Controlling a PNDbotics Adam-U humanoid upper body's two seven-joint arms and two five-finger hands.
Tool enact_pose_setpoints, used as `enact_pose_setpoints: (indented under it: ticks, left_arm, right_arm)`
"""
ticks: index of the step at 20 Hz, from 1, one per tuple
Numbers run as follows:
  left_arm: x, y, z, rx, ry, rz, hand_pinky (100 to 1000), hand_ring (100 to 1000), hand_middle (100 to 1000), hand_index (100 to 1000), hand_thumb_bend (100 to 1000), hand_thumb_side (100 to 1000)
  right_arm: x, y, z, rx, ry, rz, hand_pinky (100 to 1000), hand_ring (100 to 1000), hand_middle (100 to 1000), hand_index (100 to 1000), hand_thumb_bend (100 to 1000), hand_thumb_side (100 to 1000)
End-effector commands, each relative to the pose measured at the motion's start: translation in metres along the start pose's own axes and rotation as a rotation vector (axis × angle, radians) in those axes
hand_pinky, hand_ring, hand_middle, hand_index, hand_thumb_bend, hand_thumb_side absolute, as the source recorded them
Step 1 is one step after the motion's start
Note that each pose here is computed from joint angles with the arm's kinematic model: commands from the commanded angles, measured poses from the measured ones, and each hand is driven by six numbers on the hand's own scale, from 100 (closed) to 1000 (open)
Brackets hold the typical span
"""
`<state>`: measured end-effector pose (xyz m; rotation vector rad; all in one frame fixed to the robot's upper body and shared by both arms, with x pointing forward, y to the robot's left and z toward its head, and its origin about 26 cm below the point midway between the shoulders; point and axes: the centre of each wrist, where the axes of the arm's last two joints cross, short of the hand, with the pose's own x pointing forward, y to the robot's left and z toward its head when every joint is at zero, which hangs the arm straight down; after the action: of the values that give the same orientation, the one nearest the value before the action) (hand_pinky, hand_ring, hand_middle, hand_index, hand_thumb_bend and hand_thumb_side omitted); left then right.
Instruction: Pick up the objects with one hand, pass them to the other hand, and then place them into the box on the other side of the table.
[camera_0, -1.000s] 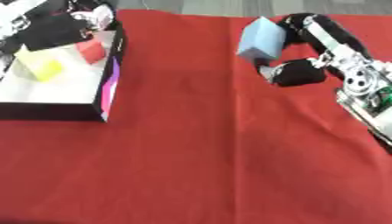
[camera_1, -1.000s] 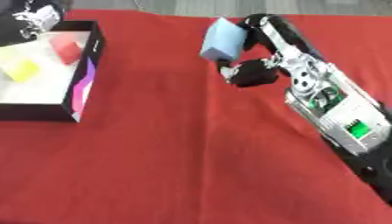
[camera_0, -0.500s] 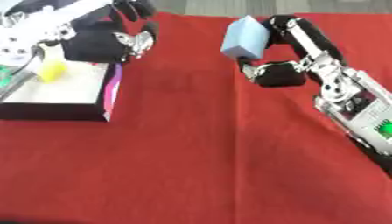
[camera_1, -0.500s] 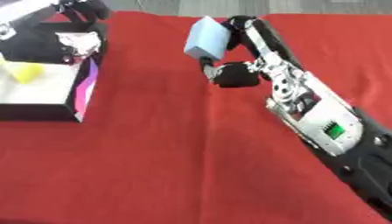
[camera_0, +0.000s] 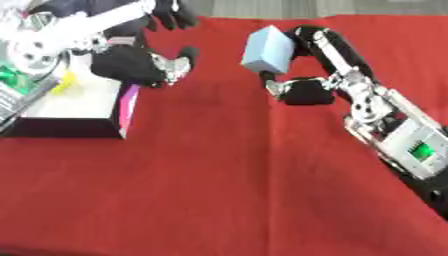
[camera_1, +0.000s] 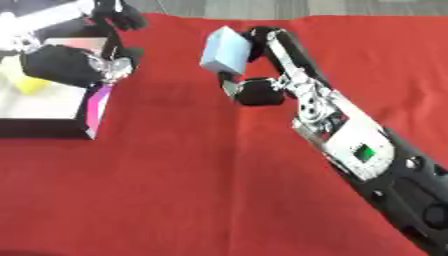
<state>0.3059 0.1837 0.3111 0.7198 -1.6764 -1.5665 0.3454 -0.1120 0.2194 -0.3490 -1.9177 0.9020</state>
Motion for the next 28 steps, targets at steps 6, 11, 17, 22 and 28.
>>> enact_pose_setpoints:
  ticks: [6, 11, 17, 22, 28]
  left_arm:
    - [0.003, 0.001, -0.005, 0.031, 0.023, -0.119, 809, 820, 751, 842, 365, 507]
    - [0.003, -0.003, -0.007, 0.036, 0.027, -0.124, 813, 821, 748, 837, 412, 567]
    - [0.007, -0.006, -0.010, 0.066, 0.022, -0.149, 810, 823, 750, 840, 438, 494]
    - [0.011, -0.008, -0.013, 0.076, 0.010, -0.158, 811, 823, 751, 845, 445, 459]
    - [0.014, -0.010, -0.015, 0.076, -0.010, -0.162, 812, 824, 752, 845, 459, 467]
  right_arm:
    - [0.010, -0.003, -0.003, 0.031, -0.092, 0.022, 861, 682, 525, 620, 100, 100]
    - [0.012, -0.003, -0.003, 0.052, -0.135, 0.044, 863, 683, 526, 621, 100, 100]
    - [0.014, -0.001, -0.002, 0.092, -0.179, 0.064, 865, 682, 526, 621, 100, 100]
    - [0.014, 0.002, -0.002, 0.132, -0.200, 0.068, 865, 681, 525, 620, 100, 100]
    - [0.016, 0.003, -0.003, 0.148, -0.215, 0.054, 864, 680, 524, 618, 100, 100]
